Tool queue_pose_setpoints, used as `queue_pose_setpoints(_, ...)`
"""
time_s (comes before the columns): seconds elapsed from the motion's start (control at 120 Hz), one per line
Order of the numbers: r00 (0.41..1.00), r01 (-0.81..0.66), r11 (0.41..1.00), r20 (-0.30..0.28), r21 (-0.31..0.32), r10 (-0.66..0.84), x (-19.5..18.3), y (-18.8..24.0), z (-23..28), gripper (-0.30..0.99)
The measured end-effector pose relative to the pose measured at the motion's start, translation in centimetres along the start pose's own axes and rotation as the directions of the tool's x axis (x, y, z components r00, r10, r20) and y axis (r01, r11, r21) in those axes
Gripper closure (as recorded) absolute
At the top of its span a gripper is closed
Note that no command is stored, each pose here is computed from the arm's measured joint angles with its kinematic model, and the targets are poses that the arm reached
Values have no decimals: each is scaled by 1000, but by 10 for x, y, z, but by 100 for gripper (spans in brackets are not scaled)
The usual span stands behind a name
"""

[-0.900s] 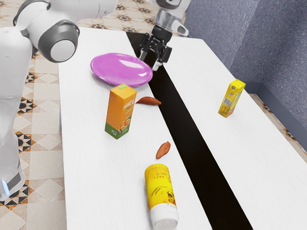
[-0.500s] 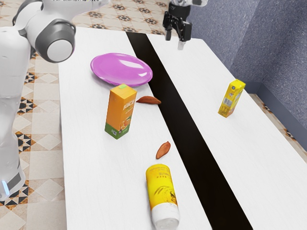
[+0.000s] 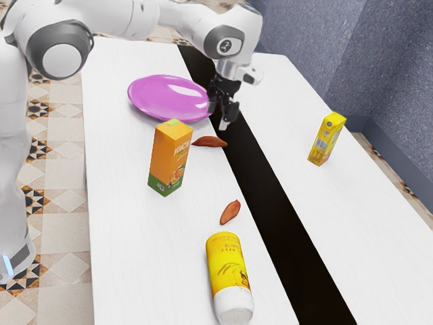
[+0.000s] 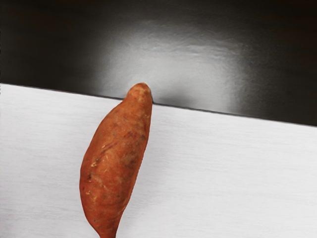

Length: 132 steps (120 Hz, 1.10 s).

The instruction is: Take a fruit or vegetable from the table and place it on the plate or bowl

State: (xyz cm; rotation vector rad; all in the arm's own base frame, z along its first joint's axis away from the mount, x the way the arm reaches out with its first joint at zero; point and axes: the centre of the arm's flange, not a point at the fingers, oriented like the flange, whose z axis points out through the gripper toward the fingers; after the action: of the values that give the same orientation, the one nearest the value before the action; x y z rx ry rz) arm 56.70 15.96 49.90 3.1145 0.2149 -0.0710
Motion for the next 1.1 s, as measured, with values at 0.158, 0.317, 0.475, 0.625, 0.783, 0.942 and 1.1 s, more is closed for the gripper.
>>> queue_pose_setpoints(0.158, 1000, -23, 1000, -21, 21, 23, 4, -9, 31, 1)
queue_pose_setpoints(0.317, 998, -48, 998, -28, 29, 49, 6, -10, 49, 1)
queue_pose_setpoints(0.475, 998, -46, 999, -29, 21, 47, -6, -26, 59, 2)
queue_pose_setpoints(0.625, 997, -71, 997, -33, 25, 71, -4, -23, 63, 5)
queue_pose_setpoints(0.783, 994, -102, 994, -26, 33, 103, 1, -13, 71, 6)
queue_pose_setpoints(0.942, 993, -114, 993, -30, 35, 115, 2, -14, 73, 14)
queue_pose_setpoints(1.1, 993, -117, 992, -24, 35, 118, 3, -16, 77, 29)
